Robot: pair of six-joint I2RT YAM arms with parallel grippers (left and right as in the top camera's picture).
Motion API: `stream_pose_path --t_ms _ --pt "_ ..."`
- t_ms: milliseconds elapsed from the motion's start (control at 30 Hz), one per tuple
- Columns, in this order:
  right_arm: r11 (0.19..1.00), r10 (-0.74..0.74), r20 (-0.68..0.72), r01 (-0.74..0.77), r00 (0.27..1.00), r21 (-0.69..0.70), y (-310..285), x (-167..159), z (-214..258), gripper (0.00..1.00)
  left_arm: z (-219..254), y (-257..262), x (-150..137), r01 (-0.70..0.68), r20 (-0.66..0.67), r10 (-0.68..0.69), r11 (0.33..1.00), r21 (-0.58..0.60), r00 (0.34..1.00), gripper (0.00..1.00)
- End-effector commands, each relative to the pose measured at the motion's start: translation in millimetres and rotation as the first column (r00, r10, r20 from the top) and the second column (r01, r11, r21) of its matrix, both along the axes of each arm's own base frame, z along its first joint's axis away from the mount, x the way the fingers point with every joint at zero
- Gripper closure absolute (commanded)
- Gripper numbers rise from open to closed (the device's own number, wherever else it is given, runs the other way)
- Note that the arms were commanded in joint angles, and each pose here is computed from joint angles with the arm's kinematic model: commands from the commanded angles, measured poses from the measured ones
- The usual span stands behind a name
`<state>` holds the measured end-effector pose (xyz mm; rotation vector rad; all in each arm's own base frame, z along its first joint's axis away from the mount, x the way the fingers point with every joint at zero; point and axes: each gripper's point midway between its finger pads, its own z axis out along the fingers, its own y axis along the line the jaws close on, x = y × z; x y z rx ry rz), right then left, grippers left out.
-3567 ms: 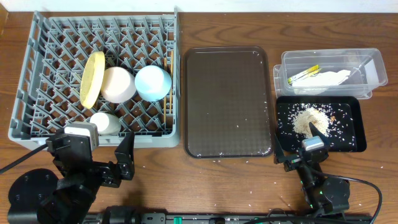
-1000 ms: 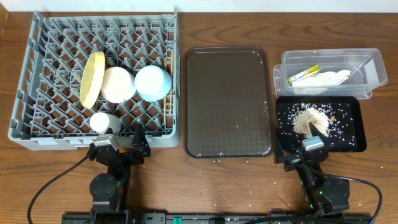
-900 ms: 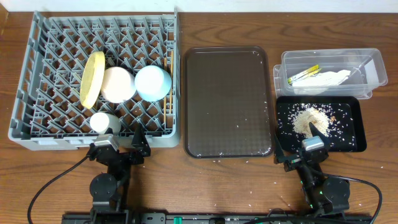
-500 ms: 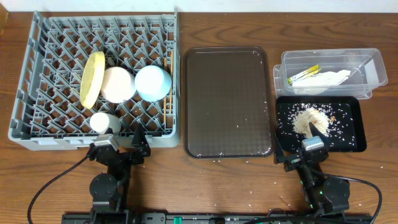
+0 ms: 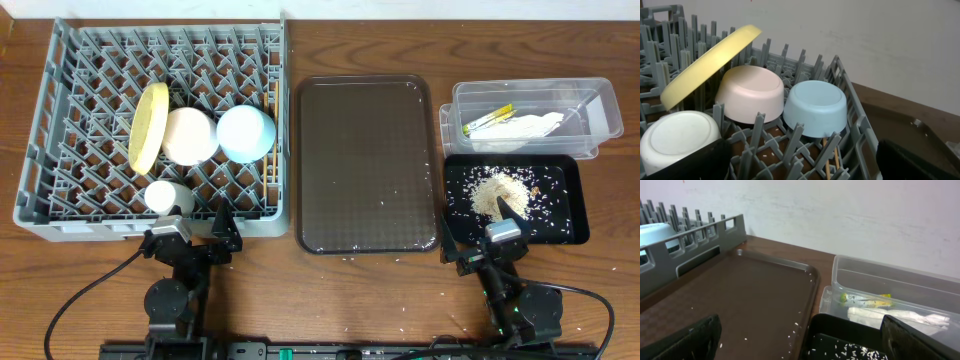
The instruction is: Sort waste into correct bins and load items into the dishwasher
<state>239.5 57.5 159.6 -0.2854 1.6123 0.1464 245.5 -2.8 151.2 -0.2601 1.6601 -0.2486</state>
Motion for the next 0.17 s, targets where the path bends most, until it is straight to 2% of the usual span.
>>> stream_pose_path --t_ms 0,133 --pt "1.0 -0.007 -0.003 0.007 1.0 0.012 -1.9 0.2 -0.4 0.01 -13.8 1.3 -1.5 -0.006 -0.048 0.007 1.0 0.023 0.999 0.07" --pt "1.0 -0.007 -0.003 0.007 1.0 0.012 -1.9 0.2 -0.4 0.01 -13.8 1.3 -1.5 -0.006 -0.048 0.007 1.0 0.023 0.999 0.07"
